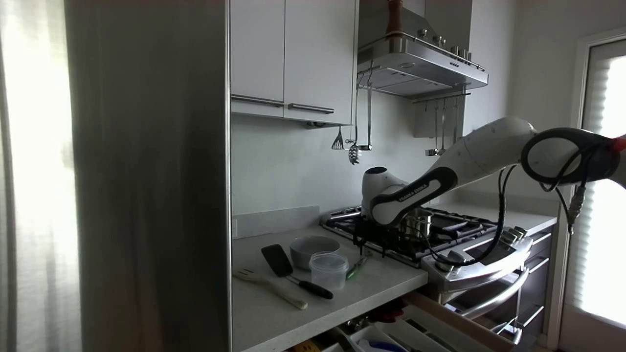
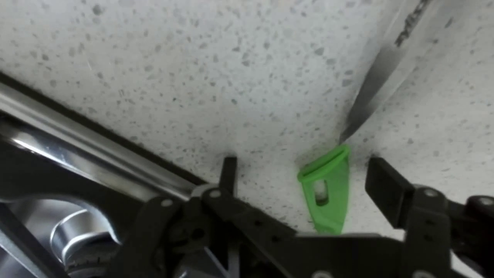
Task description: Push the green knife into its cover
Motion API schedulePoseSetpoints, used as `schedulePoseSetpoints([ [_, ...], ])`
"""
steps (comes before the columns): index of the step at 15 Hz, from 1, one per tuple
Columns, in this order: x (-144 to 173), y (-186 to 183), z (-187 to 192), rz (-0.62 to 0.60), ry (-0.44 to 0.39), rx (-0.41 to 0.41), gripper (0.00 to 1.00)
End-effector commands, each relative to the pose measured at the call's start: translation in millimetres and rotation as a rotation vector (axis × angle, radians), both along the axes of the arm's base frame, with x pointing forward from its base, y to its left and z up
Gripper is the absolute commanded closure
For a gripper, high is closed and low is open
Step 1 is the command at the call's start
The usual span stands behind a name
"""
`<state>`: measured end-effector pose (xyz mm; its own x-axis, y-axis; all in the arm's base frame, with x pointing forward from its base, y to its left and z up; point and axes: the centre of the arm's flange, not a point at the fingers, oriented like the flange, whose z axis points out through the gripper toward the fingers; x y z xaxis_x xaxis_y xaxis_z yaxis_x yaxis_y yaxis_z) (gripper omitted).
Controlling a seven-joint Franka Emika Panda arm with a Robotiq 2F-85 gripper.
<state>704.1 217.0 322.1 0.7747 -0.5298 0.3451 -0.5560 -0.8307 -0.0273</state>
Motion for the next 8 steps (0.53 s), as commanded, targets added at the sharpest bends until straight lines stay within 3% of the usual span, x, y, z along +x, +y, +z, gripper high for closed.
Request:
schedulePoseSetpoints([
  [1,2.7,-3.7,-4.8,0.014,-0.001,0.023,0.28],
  [3,3.0,-3.6,-3.5,0.020,-0.002,0.025,0.34],
  [5,4.3,-3.9,-1.2,0.028,-0.004,0.032,0.49],
  [6,4.5,-3.5,-0.5,0.028,0.001,0.041,0.45],
  [8,5.2,-4.3,0.3,0.033,0.003,0.047,0.55],
])
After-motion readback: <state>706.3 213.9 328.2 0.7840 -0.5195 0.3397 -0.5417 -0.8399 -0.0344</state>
